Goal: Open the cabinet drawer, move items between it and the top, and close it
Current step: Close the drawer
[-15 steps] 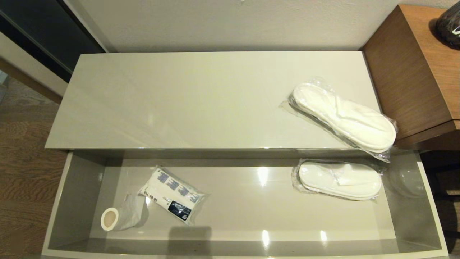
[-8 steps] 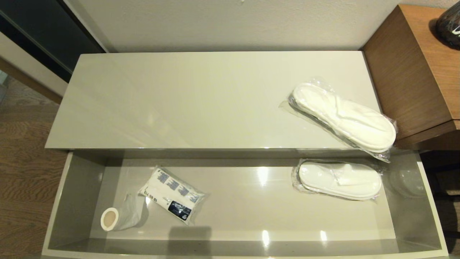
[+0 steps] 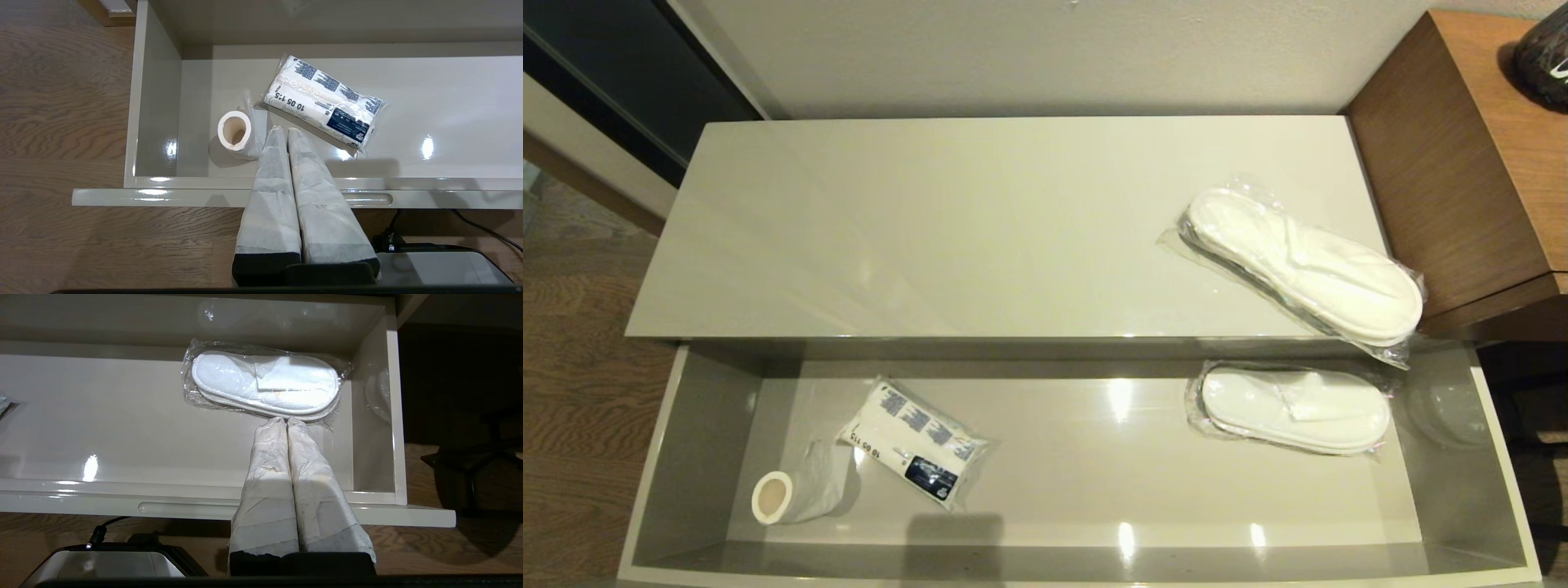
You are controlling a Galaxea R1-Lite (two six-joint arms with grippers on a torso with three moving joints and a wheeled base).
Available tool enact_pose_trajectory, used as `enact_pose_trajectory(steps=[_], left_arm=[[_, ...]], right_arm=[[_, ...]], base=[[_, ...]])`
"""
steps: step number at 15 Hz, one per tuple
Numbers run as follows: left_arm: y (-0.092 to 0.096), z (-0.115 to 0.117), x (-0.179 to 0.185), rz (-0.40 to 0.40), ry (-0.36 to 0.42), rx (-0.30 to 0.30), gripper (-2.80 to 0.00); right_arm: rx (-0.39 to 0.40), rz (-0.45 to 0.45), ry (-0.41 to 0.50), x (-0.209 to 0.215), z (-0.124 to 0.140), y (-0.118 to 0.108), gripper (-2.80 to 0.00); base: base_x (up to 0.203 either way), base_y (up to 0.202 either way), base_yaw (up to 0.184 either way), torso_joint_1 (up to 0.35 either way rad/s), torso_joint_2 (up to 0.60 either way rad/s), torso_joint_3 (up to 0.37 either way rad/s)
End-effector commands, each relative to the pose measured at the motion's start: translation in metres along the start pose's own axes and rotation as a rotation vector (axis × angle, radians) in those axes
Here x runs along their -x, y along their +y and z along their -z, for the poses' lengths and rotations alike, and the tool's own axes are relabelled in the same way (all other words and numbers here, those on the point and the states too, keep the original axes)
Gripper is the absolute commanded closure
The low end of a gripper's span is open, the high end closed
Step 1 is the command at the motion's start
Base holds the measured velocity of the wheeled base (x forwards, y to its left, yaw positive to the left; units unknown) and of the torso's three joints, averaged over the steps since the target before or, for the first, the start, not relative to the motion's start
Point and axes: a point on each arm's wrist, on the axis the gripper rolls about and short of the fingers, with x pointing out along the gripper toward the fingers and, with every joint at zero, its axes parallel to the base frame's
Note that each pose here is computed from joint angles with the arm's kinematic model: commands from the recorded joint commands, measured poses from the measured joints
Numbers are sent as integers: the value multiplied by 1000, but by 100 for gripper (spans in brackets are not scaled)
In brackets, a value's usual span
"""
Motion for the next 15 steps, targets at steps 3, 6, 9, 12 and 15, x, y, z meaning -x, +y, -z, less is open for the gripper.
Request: enact_pose_trajectory(steps=[3,6,9,12,15], left_arm=[[0,0,0,-1,1,-14,0],[-1,0,0,34,-1,-145,0],[-1,0,0,38,-1,-141,0],[-1,0,0,38,0,-142,0],[-1,-10,2,38,-29,-154,0]], right_arm=[[3,-1,1,0,0,0,0],[-27,5,4,0,0,0,0],[-28,-4,-50,10,-25,-2,0],[-103,-90,-117,50,-80,-4,0],[-177,-221,-142,89,-109,-3,0]], base=[[0,0,0,0,0,0],[0,0,0,0,0,0],[0,0,0,0,0,0],[0,0,0,0,0,0],[0,0,0,0,0,0]])
